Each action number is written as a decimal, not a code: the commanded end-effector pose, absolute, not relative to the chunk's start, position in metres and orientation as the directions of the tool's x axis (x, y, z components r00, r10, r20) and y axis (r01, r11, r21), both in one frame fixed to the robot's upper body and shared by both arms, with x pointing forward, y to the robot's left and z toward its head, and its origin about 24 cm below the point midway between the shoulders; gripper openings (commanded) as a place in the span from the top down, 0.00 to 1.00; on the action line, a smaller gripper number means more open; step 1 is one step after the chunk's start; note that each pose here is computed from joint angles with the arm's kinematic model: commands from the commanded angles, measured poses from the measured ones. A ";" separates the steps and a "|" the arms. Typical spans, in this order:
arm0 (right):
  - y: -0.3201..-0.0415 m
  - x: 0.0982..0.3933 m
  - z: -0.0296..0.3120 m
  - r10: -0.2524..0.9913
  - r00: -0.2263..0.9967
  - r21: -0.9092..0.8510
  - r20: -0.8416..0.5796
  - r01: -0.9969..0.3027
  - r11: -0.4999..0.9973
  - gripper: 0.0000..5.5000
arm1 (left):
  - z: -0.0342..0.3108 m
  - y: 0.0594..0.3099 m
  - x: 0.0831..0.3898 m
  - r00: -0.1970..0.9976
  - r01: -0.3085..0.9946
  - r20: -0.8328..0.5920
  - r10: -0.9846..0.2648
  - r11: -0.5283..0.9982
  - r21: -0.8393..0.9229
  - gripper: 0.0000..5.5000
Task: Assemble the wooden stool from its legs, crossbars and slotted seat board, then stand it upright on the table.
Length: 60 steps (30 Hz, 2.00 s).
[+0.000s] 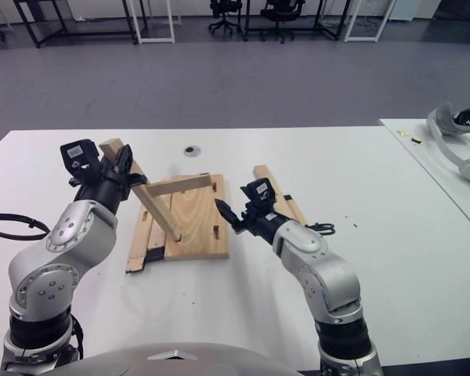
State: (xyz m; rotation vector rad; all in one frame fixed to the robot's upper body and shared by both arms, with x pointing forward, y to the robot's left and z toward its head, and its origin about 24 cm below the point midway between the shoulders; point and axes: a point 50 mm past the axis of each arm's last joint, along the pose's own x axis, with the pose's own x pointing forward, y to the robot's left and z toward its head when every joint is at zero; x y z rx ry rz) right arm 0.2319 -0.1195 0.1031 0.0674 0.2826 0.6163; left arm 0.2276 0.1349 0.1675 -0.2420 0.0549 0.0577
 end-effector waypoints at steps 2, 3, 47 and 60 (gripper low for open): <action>-0.120 0.232 0.105 0.589 0.770 0.150 -0.245 -0.571 0.807 0.28 | 0.146 0.142 0.220 0.992 -0.076 -0.103 0.072 0.996 -0.037 0.81; -0.121 0.232 0.105 0.589 0.769 0.149 -0.246 -0.571 0.808 0.28 | 0.144 0.145 0.215 0.992 -0.083 -0.096 0.081 0.996 -0.024 0.81; -0.117 0.232 0.105 0.542 0.811 0.172 -0.220 -0.515 0.840 0.28 | -0.058 0.186 0.178 0.669 -0.049 -0.723 -0.173 0.960 -0.275 0.81; -0.117 0.233 0.103 0.518 0.830 0.187 -0.208 -0.486 0.854 0.28 | -0.084 0.203 0.245 0.693 0.050 -0.710 -0.126 0.991 -0.128 0.55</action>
